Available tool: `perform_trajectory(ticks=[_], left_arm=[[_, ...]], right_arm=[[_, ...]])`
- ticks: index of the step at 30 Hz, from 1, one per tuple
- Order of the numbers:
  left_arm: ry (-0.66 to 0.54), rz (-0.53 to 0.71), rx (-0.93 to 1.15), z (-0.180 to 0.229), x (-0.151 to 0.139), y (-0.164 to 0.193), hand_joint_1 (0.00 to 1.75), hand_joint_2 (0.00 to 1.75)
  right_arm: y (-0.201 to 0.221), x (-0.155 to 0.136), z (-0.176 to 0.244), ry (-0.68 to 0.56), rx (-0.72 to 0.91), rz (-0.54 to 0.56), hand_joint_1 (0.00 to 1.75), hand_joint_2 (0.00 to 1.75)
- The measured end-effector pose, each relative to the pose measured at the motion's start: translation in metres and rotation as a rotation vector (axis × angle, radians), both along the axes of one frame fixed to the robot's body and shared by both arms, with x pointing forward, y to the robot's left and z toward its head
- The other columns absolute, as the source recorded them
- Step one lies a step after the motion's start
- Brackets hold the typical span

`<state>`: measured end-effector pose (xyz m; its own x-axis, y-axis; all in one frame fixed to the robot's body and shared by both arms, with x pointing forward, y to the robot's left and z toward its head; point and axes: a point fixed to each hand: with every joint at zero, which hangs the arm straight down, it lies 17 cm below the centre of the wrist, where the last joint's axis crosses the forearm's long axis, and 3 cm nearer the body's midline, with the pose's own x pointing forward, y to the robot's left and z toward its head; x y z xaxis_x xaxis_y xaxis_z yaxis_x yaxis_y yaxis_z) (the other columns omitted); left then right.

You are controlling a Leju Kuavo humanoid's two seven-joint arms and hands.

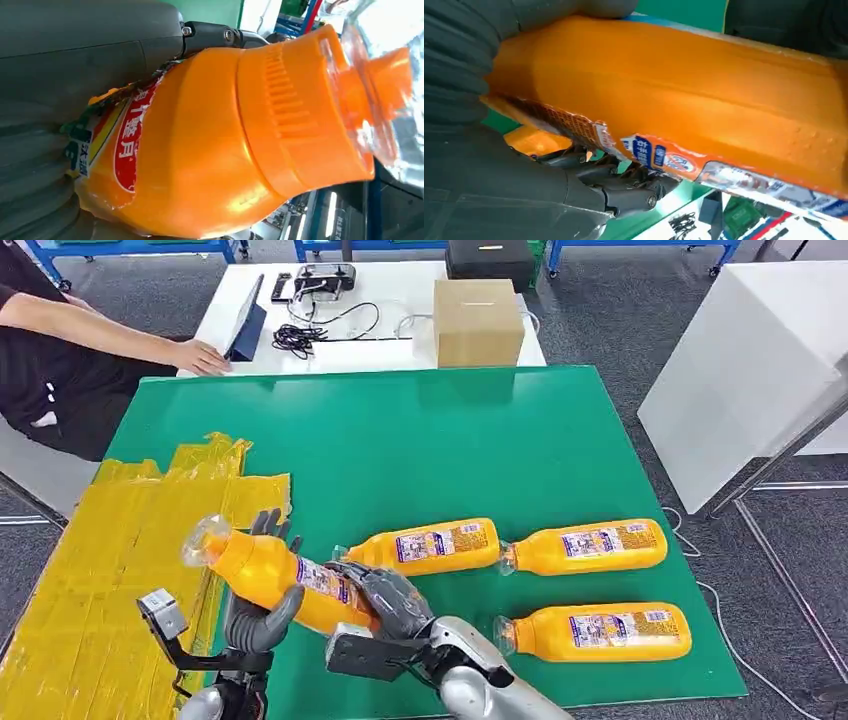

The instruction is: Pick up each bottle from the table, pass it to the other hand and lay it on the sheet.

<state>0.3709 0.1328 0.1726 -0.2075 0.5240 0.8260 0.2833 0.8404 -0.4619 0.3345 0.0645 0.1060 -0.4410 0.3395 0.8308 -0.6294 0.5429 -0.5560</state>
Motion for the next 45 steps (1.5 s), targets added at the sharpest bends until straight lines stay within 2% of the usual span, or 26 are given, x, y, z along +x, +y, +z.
perform_trajectory(ticks=[15,23,35,36,37,40,41,45], left_arm=[[-0.007,-0.017,-0.110,0.006,0.000,0.011,1.75,1.75],[-0.011,0.005,-0.100,0.006,0.002,0.017,1.75,1.75],[-0.012,0.005,-0.098,0.006,0.002,0.018,1.75,1.75],[-0.012,0.005,-0.098,0.006,0.002,0.018,1.75,1.75],[-0.012,0.005,-0.098,0.006,0.002,0.018,1.75,1.75],[-0.022,0.050,-0.044,0.005,0.004,0.021,1.75,1.75],[-0.029,0.090,-0.003,0.004,0.006,0.026,1.75,1.75],[-0.112,0.459,0.334,0.006,0.012,0.085,1.75,1.75]], right_arm=[[0.011,0.002,0.000,-0.016,-0.038,0.039,1.75,1.75],[0.008,0.006,0.001,-0.026,-0.020,-0.001,1.75,1.75],[0.007,0.005,0.000,-0.024,-0.019,-0.004,1.75,1.75],[0.007,0.005,0.000,-0.024,-0.019,-0.004,1.36,1.75],[0.007,0.005,0.000,-0.024,-0.019,-0.004,0.00,1.75],[0.003,0.008,0.001,-0.035,-0.007,-0.033,0.00,1.75],[0.000,0.008,0.001,-0.033,0.004,-0.052,0.00,0.00],[-0.043,0.021,0.010,-0.031,0.122,-0.217,0.00,0.00]])
